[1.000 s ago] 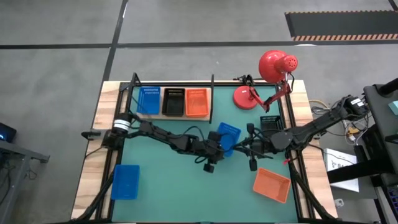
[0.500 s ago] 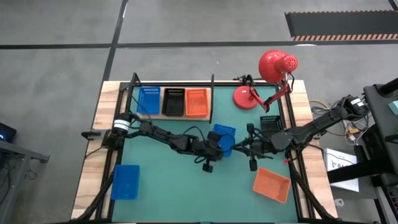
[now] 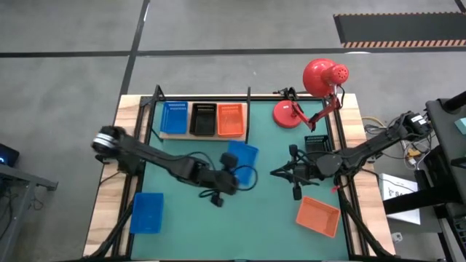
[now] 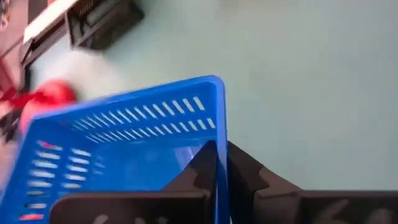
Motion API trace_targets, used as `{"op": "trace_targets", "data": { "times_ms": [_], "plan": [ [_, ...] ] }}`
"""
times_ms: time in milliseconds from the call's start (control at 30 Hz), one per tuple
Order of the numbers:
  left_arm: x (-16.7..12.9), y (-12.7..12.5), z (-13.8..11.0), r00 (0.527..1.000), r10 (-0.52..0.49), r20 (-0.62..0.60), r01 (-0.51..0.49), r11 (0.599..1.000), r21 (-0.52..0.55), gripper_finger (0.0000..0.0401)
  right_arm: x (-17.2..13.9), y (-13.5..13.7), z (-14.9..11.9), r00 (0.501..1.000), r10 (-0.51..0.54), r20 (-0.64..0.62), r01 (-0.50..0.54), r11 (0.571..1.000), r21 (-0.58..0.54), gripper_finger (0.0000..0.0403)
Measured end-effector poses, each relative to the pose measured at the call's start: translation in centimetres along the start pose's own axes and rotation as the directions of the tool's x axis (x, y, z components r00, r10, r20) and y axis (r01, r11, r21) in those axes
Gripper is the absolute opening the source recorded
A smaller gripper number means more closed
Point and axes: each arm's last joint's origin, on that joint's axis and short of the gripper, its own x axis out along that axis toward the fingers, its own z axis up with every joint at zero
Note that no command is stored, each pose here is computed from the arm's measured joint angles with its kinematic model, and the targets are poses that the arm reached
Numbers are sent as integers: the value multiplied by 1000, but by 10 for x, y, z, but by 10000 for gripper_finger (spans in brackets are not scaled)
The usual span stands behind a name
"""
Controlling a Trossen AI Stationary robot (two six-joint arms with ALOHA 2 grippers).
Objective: Stack baskets on shelf by color
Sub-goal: Stack the top blue bin on top of the blue bin on the shelf
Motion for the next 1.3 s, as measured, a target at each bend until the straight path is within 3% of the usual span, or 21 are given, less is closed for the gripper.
{"op": "trace_targets", "data": {
  "times_ms": [100,300,533,733,900,1300],
  "plan": [
    [-36,4,-13,997,37,-74,-34,999,37,0,0,0,0,1000,13,2,-13,1000,3,9],
    [-94,21,-51,994,105,-41,-105,994,4,0,0,0,0,1000,14,1,-14,1000,8,9],
    [-134,41,-116,975,212,-59,-217,972,-93,0,0,0,0,1000,15,2,-15,1000,6,9],
    [-144,56,-169,938,310,-156,-337,920,-198,0,0,0,0,1000,17,2,-17,1000,-4,9],
    [-152,66,-189,935,295,-194,-339,904,-259,0,0,0,0,1000,17,3,-17,1000,7,9],
    [-123,82,-212,894,218,-392,-306,935,-179,0,0,0,0,1000,17,2,-17,1000,9,9]
  ]
}}
